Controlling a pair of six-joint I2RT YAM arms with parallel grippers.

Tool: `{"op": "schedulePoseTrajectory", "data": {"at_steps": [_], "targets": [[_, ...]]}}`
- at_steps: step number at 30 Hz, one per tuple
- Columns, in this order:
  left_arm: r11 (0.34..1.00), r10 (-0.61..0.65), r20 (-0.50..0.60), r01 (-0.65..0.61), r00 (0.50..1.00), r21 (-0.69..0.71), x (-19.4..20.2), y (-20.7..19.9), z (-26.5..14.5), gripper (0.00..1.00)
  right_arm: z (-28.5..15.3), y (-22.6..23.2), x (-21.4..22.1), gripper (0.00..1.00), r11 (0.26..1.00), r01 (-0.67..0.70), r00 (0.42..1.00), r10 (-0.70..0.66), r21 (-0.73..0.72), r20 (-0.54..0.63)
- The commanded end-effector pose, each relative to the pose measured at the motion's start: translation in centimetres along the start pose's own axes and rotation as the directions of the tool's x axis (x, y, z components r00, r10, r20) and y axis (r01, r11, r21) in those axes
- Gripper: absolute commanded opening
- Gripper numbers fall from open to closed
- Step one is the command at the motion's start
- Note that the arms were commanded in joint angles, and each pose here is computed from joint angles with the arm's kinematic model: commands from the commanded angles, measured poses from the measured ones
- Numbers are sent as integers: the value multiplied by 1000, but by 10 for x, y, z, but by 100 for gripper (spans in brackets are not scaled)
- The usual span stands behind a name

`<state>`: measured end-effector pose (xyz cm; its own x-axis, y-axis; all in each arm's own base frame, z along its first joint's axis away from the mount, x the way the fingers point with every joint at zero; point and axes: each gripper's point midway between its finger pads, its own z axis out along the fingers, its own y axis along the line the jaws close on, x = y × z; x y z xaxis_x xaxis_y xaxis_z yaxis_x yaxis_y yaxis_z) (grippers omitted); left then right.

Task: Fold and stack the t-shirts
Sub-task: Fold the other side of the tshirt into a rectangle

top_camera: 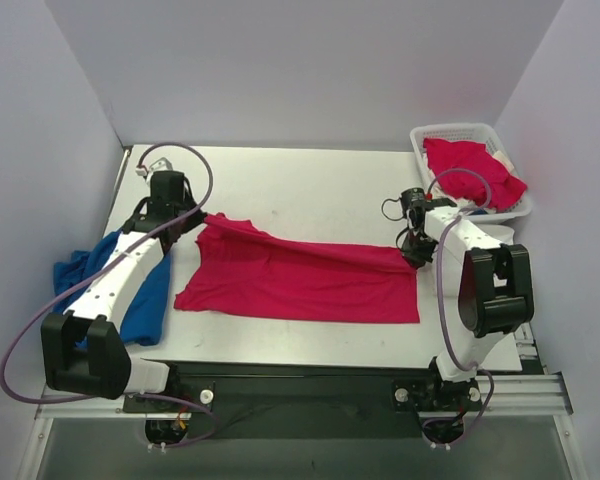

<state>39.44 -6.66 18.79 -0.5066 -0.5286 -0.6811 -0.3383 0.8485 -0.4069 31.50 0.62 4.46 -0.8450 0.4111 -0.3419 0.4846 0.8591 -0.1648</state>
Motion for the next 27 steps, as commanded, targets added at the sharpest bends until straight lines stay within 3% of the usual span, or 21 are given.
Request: {"op": "schedulePoseTrajectory", "data": {"at_steps": [1,9,12,15,19,27], "targets": [[996,-86,81,88,993,-32,-9,11,-11,0,-8,-12,3,0,999,-21,999,20,32,35],[985,-129,-7,127,992,-114,40,40,-4,0,-2,-21,18,2,998,-21,1000,20,57,22],[973,-151,-7,148,988,-175,51,57,-4,0,-3,-23,21,10,998,-23,1000,22,60,22],[955,-183,-18,173,983,-239,65,73,-7,0,-4,-25,27,27,998,-24,1000,23,59,22],[935,-224,-6,213,975,-282,81,90,-10,1,-9,-27,38,38,998,-20,999,19,57,28],[914,-239,-45,209,970,-347,109,113,-12,15,-33,-16,34,38,1000,-21,995,20,2,94]]}}
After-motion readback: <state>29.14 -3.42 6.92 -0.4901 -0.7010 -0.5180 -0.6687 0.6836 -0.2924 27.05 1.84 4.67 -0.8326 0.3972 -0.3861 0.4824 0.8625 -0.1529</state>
